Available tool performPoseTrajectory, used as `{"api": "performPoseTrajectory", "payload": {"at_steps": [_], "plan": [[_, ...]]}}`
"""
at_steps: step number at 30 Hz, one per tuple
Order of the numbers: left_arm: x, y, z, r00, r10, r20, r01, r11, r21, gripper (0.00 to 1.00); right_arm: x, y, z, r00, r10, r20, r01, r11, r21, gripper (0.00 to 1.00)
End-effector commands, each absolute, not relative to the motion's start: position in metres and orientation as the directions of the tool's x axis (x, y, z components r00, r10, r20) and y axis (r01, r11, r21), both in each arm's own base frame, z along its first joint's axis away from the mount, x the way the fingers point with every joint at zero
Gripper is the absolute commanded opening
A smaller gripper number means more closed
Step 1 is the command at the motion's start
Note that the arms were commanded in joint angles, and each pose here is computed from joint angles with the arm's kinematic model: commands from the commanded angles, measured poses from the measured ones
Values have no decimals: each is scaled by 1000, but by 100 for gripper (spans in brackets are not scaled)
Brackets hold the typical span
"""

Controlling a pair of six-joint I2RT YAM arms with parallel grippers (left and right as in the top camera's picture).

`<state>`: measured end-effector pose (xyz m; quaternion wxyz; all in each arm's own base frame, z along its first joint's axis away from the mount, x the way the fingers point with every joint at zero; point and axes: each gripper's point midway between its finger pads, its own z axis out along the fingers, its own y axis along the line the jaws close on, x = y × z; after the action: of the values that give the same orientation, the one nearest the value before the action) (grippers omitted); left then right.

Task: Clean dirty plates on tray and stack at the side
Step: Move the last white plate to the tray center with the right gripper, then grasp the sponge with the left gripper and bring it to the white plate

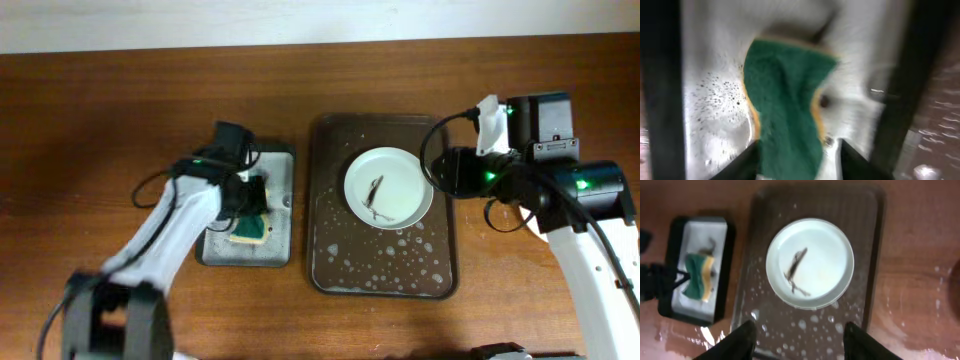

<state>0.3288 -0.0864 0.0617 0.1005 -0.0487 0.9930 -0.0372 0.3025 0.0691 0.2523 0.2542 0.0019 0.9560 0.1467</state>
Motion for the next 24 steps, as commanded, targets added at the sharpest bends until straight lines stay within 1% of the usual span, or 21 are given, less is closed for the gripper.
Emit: {"api": "performPoseTrajectory", "payload": {"at_steps": [1,2,4,5,6,7,8,10,13,16,17,20,24], "plan": [[322,-77,19,-983,-154,-104,-154,988,-5,38,298,68,238,-901,50,-430,-71,963,261,57],[320,-77,6,-986,-152,-76,-153,988,6,39,297,68,235,-908,49,-416,-67,963,260,57],[318,-78,-6,-987,-151,-47,-152,988,11,40,298,68,233,-911,49,-409,-65,963,260,57],[317,-79,-9,-988,-150,-37,-151,989,11,38,298,68,233,-911,49,-409,-65,963,260,57],[316,-79,-11,-988,-150,-28,-150,989,11,25,298,68,233,-912,49,-408,-65,963,260,57],[316,-80,-11,-989,-146,-27,-146,989,5,7,297,68,233,-912,49,-406,-64,963,260,57],[318,-83,-9,-991,-128,-26,-128,992,-13,0,297,68,232,-913,49,-405,-64,963,260,57],[325,-93,2,-996,-86,-26,-85,994,-64,0,297,68,232,-914,48,-403,-64,964,260,57],[340,-97,38,-995,-82,-51,-78,994,-77,0,296,67,232,-915,48,-400,-63,964,259,57],[354,-101,75,-994,-44,-95,-36,996,-86,0,296,65,231,-915,50,-401,-57,967,250,57],[356,-102,79,-994,-44,-99,-35,996,-87,0,297,63,231,-914,50,-403,-50,971,234,57],[348,-94,68,-996,-46,-75,-42,998,-47,0,296,59,230,-914,50,-402,-40,976,213,57],[332,-86,34,-997,-49,-52,-48,999,-20,0,296,48,227,-915,53,-399,-12,987,160,57]]}}
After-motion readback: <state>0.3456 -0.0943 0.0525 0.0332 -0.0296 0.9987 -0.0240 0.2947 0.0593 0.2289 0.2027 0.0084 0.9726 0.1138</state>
